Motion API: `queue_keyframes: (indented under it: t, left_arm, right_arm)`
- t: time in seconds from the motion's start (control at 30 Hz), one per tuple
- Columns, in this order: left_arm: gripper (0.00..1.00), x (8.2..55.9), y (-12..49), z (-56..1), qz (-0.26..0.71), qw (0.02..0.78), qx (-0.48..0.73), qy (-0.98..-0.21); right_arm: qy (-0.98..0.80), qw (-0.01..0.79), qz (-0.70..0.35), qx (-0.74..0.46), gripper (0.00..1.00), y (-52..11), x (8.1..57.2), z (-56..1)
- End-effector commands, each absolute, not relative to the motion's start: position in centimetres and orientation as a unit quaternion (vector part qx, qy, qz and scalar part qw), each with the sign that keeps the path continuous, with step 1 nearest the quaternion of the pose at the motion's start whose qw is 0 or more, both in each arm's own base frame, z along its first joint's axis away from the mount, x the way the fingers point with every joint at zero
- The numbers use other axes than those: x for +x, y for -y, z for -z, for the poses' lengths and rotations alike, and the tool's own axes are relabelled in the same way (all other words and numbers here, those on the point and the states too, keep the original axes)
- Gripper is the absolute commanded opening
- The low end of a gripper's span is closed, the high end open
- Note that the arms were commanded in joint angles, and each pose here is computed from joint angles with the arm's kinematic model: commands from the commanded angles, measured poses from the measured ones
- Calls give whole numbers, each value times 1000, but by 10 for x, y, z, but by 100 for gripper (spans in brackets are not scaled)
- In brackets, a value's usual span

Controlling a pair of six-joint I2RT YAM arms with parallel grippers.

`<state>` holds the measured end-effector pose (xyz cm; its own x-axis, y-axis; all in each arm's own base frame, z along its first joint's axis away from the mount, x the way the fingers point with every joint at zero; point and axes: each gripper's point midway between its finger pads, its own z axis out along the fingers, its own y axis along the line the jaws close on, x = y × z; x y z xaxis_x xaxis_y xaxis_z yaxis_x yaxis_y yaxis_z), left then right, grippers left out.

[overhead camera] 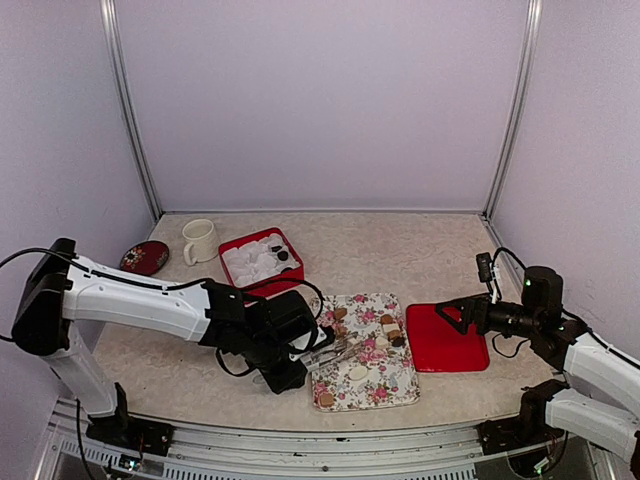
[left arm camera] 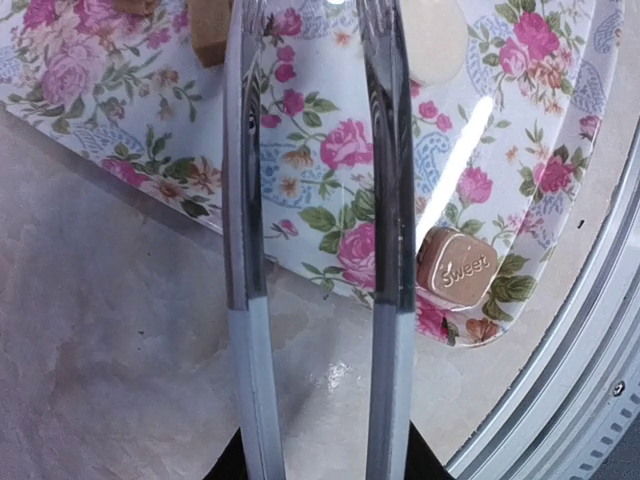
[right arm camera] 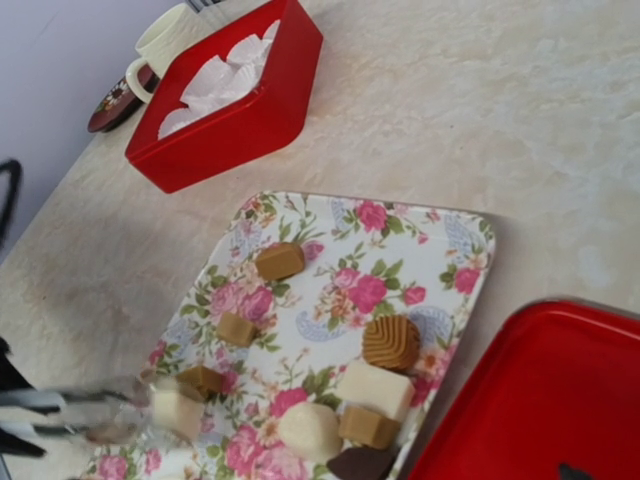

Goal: Pack the chocolate

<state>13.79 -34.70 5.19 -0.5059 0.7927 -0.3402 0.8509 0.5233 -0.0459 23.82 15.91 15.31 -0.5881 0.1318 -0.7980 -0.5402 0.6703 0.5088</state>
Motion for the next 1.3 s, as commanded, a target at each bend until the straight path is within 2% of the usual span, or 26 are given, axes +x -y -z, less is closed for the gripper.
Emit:
queue_keyframes:
  t: [0.0, 0.17, 0.33, 0.57, 0.73, 1.27]
  left_arm:
    - [24, 155, 360, -103, 153, 202, 468, -846]
    - [25, 196, 334, -136, 192, 231, 398, -867]
    - [24, 251, 282, -167, 226, 265, 290, -891]
    - [25, 296, 212, -166, 233, 269, 186, -916]
    - [25, 307, 192, -149, 238, 253, 149, -926]
    - [26, 302, 207, -105, 261, 174, 159, -936]
  right_arm:
    - [-806, 438, -380, -120, 100, -154, 240, -150]
    - [-804, 439, -382, -122, 100, -155, 241, -152]
    - [-804, 438, -382, -122, 100, -155, 241, -152]
    - [-805, 437, -382, -121, 100, -155, 242, -149]
    - [-806, 436, -381, -121, 100, -156, 243, -148]
    - [-808, 432, -381, -122, 100, -156, 245, -144]
